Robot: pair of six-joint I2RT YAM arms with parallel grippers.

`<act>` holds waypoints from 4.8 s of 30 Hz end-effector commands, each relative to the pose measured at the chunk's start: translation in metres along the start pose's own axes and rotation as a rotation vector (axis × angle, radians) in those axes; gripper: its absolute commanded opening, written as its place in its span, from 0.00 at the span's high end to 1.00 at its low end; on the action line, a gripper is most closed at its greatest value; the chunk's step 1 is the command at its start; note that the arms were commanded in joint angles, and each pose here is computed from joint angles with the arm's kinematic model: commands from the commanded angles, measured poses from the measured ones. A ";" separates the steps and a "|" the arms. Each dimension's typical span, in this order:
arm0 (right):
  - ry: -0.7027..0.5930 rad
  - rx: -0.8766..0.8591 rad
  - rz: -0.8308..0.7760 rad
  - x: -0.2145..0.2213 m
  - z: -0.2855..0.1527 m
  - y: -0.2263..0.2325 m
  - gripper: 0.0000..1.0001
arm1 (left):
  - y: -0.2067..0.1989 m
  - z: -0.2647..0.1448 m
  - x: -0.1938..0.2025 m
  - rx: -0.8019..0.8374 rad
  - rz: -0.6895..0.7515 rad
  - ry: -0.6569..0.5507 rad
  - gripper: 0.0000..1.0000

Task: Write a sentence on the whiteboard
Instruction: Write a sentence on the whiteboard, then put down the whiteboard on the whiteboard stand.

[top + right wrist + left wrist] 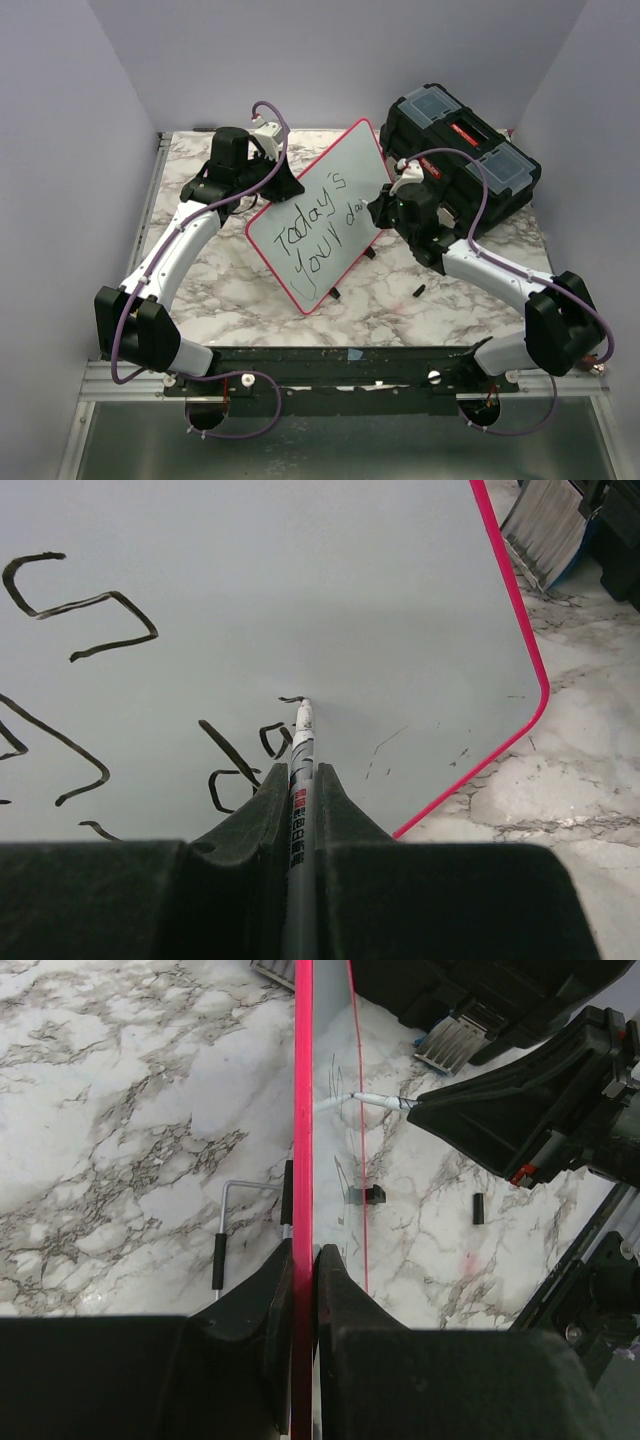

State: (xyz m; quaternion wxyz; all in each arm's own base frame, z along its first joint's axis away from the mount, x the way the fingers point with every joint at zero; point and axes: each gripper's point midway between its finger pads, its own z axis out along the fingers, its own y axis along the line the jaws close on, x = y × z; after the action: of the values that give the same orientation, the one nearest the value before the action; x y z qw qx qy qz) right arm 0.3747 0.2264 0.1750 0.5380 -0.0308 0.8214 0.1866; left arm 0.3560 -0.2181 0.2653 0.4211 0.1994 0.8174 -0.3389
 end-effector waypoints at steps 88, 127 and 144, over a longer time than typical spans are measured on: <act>0.138 0.007 0.050 0.073 0.002 -0.020 0.99 | 0.000 0.002 0.019 0.003 0.069 0.067 1.00; -0.106 -0.074 0.115 -0.033 -0.079 0.000 0.99 | -0.003 0.003 0.023 0.006 0.070 0.076 1.00; -0.186 -0.034 0.114 -0.048 -0.111 -0.014 0.99 | -0.011 0.009 0.046 -0.022 0.007 0.181 1.00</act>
State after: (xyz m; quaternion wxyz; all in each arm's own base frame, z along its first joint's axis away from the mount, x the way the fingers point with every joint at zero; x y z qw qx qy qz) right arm 0.3053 0.1753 0.2563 0.5978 0.0216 0.7624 0.2469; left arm 0.3484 -0.2310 0.2718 0.4167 0.2122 0.8173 -0.3367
